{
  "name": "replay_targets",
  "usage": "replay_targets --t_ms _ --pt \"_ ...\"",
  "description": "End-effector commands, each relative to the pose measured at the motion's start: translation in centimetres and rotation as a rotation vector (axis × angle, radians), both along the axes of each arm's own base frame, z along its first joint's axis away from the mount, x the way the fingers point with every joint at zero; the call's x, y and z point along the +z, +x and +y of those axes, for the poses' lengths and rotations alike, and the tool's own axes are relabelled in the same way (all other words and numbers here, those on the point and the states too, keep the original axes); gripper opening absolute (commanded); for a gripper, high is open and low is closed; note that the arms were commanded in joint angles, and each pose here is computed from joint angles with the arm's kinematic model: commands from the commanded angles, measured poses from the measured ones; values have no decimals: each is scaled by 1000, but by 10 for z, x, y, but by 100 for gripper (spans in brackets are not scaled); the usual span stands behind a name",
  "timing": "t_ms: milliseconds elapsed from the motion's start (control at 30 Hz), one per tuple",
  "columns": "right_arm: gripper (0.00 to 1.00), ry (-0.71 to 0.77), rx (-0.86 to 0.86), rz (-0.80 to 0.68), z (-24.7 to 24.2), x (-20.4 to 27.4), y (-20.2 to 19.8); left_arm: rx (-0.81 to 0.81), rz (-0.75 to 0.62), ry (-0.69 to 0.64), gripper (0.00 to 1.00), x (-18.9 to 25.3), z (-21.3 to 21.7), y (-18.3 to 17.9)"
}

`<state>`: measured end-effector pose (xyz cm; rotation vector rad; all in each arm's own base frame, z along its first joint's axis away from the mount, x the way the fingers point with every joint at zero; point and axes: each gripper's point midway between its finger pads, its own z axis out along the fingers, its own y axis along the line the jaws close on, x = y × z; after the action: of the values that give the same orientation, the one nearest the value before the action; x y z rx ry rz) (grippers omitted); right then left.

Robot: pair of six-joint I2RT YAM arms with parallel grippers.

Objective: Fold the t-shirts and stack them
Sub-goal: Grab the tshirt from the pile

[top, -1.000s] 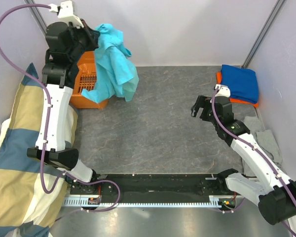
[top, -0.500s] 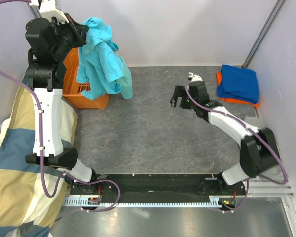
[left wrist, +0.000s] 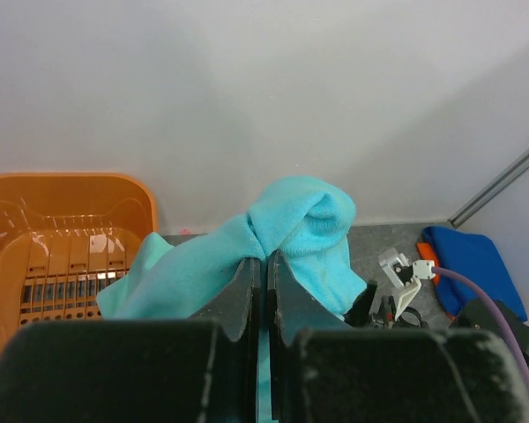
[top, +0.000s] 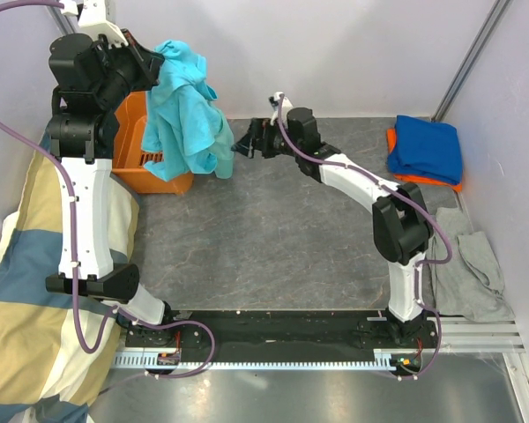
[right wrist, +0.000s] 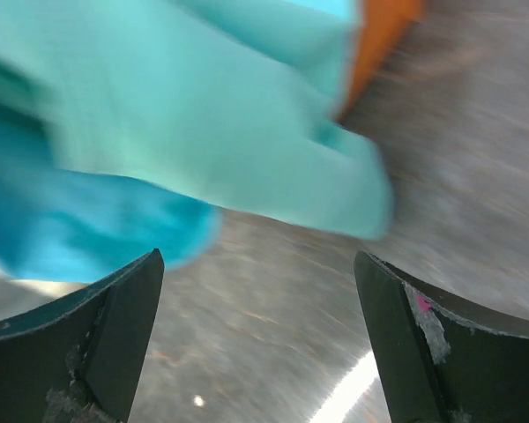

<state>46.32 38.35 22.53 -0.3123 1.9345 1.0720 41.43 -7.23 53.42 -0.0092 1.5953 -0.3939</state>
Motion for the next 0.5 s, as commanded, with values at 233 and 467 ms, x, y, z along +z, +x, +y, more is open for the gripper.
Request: replay_targets --t_ms 233,467 --pt "98 368 378 -189 72 96 -56 -30 -89 25 2 27 0 -21" --pt "98 292 243 -197 77 77 -19 -39 -85 33 2 24 -1 -25"
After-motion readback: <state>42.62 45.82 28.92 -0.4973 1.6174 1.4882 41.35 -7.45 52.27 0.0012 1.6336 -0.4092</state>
